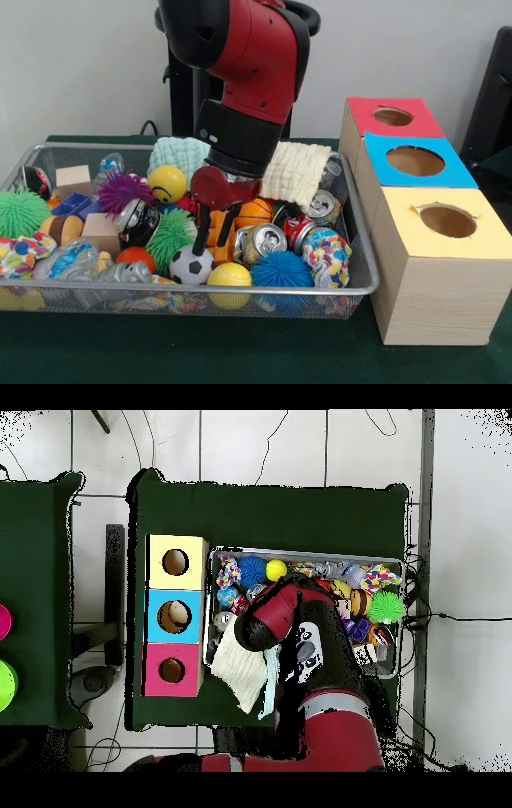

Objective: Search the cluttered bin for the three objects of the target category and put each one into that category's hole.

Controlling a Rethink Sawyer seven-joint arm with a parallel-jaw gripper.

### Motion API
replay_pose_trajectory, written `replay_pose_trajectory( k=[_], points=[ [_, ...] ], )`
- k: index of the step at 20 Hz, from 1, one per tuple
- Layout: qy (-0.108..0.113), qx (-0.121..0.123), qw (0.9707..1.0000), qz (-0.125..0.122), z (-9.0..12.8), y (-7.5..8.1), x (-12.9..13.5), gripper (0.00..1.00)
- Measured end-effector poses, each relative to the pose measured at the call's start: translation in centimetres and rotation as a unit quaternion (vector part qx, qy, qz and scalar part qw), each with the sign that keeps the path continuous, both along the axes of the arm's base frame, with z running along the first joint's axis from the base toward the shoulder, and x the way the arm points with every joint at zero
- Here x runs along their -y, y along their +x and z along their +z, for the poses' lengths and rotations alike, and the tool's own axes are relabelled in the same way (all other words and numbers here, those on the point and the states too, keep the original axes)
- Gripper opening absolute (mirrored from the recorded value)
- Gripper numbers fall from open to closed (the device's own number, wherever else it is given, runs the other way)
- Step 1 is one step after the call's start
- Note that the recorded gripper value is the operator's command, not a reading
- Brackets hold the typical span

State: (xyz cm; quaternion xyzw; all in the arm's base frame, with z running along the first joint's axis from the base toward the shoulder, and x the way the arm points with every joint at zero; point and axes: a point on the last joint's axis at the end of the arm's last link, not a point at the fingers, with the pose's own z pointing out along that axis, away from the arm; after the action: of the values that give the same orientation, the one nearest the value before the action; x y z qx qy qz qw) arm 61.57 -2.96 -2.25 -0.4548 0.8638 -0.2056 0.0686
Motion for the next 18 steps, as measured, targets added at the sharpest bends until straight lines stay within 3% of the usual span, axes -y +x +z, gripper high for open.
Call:
replay_pose_trajectory(
  k=[1, 7, 18],
  points=[
    [0.004, -0.005, 0.9999, -0.014, -0.2, -0.1, -0.1, 1.0],
    [0.006, -0.012, 0.9994, -0.033, -0.2, -0.1, -0.5, 1.0],
    [-0.009, -0.04, 0.9969, -0.067, 0.0, -0.1, -1.3, 1.0]
  ],
)
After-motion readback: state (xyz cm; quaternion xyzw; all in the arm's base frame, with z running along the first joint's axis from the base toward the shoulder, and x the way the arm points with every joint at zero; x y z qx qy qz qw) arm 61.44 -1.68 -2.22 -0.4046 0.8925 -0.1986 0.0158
